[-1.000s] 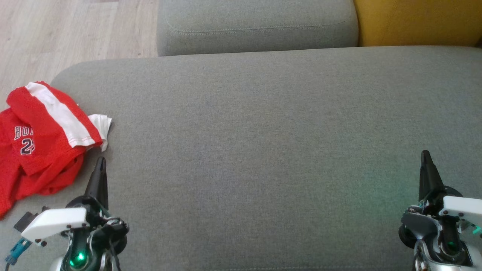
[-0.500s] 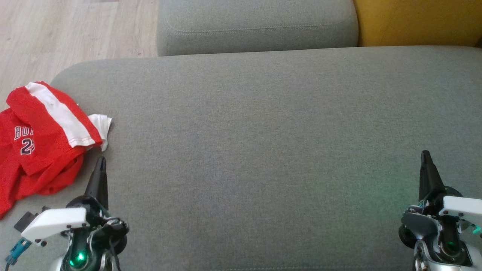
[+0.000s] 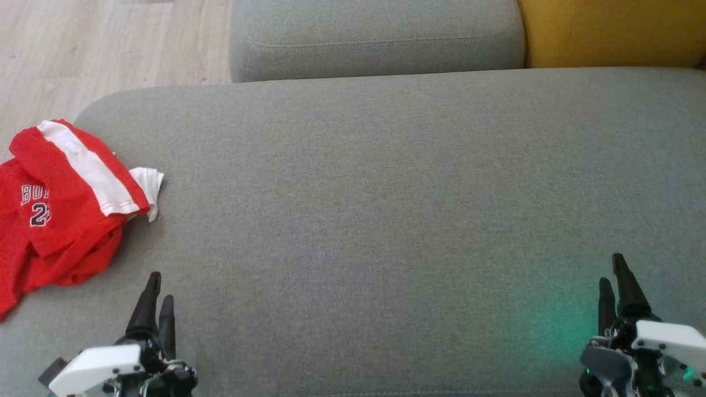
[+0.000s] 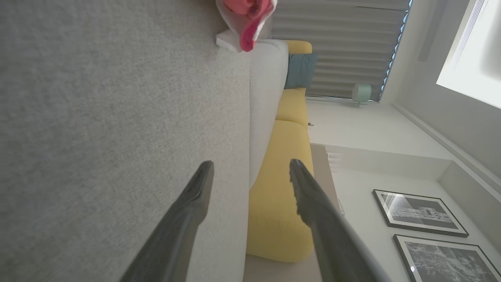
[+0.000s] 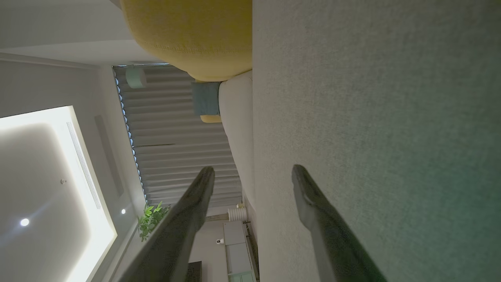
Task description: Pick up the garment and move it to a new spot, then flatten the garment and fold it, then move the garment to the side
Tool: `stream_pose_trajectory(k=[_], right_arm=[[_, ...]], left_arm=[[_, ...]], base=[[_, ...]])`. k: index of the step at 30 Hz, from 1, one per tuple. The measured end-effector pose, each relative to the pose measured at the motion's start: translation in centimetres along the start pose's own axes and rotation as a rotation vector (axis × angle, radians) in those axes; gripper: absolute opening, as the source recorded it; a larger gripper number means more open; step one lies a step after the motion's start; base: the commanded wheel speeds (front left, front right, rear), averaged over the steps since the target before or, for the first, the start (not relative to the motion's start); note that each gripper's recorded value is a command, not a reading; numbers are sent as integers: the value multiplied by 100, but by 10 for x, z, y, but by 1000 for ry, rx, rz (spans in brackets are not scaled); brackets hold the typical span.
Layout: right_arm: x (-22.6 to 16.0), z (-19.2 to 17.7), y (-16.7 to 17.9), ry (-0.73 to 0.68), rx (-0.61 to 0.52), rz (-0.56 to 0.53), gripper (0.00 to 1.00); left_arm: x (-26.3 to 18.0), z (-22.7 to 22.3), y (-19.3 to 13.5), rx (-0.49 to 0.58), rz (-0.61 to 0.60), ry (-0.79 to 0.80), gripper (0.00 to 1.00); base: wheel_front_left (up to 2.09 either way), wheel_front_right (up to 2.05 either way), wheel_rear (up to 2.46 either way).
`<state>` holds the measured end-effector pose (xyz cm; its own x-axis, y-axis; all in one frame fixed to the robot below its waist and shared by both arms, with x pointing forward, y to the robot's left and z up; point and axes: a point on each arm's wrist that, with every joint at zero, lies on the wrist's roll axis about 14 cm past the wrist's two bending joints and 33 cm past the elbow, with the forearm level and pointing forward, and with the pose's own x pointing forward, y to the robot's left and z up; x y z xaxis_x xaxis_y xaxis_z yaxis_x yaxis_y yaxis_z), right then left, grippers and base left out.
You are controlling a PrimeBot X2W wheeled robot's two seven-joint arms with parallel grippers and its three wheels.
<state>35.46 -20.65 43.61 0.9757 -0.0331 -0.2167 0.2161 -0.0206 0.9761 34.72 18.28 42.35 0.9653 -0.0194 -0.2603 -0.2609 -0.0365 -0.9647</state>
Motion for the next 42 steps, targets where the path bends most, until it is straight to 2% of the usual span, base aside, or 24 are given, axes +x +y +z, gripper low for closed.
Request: stream_pose_trajectory(k=[12, 42], right_arm=[[4, -8, 4, 11, -95, 7, 100], [12, -21, 14, 28, -522, 36, 100]], left_arm=[[5, 2, -6, 107, -9, -19, 100], [10, 4, -13, 551, -16, -50, 100]], base=[[0, 0, 0], [0, 0, 0]])
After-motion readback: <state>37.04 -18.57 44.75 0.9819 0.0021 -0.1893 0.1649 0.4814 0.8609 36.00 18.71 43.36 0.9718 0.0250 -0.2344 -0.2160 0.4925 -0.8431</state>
